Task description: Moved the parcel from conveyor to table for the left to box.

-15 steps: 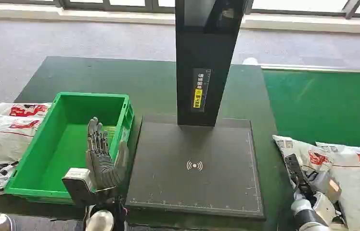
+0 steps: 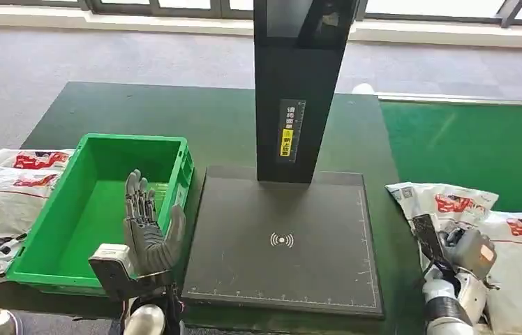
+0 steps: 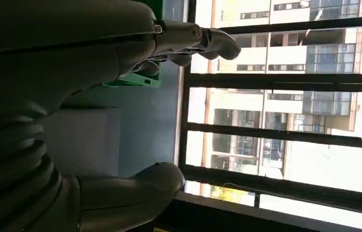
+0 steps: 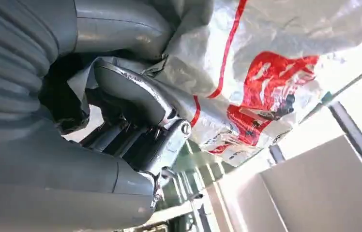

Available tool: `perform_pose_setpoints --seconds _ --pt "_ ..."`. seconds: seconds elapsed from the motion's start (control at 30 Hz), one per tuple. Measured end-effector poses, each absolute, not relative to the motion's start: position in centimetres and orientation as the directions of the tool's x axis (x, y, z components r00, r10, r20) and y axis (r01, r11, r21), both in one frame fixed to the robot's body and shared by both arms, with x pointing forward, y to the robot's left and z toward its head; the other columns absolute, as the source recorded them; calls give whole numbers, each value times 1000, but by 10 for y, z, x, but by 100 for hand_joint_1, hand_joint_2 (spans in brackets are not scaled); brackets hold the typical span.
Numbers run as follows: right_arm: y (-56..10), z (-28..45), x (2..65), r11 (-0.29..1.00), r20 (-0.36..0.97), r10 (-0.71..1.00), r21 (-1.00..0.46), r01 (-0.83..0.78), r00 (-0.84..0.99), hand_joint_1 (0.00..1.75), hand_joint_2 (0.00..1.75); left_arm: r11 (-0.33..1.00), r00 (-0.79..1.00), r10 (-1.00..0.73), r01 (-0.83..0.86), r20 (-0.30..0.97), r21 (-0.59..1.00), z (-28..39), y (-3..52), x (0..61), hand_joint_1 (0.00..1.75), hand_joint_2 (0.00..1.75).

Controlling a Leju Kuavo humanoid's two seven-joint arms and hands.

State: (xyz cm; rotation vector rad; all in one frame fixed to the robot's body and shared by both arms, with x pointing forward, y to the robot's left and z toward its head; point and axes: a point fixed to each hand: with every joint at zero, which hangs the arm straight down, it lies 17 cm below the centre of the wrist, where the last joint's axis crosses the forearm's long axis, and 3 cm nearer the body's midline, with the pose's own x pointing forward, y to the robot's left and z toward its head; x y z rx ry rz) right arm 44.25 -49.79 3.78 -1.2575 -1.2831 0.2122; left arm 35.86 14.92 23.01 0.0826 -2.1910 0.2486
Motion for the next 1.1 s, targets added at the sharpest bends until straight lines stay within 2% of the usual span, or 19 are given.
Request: perform_pose_setpoints --seconds 0.37,0.57,0.93,1.1 --pt "-496 57 444 364 598 724 -754 547 343 175 175 977 -592 31 -150 806 -148 230 149 359 0 175" --pt "-488 102 433 346 658 718 -619 705 225 175 175 976 -590 23 -163 807 -147 230 151 359 0 175" --pt "-449 156 428 330 617 780 -549 768 106 175 175 973 -590 17 -175 807 -149 230 154 359 0 175" --pt "-422 209 414 326 575 818 -458 827 -4 175 175 971 -588 20 -181 809 -155 230 155 359 0 175"
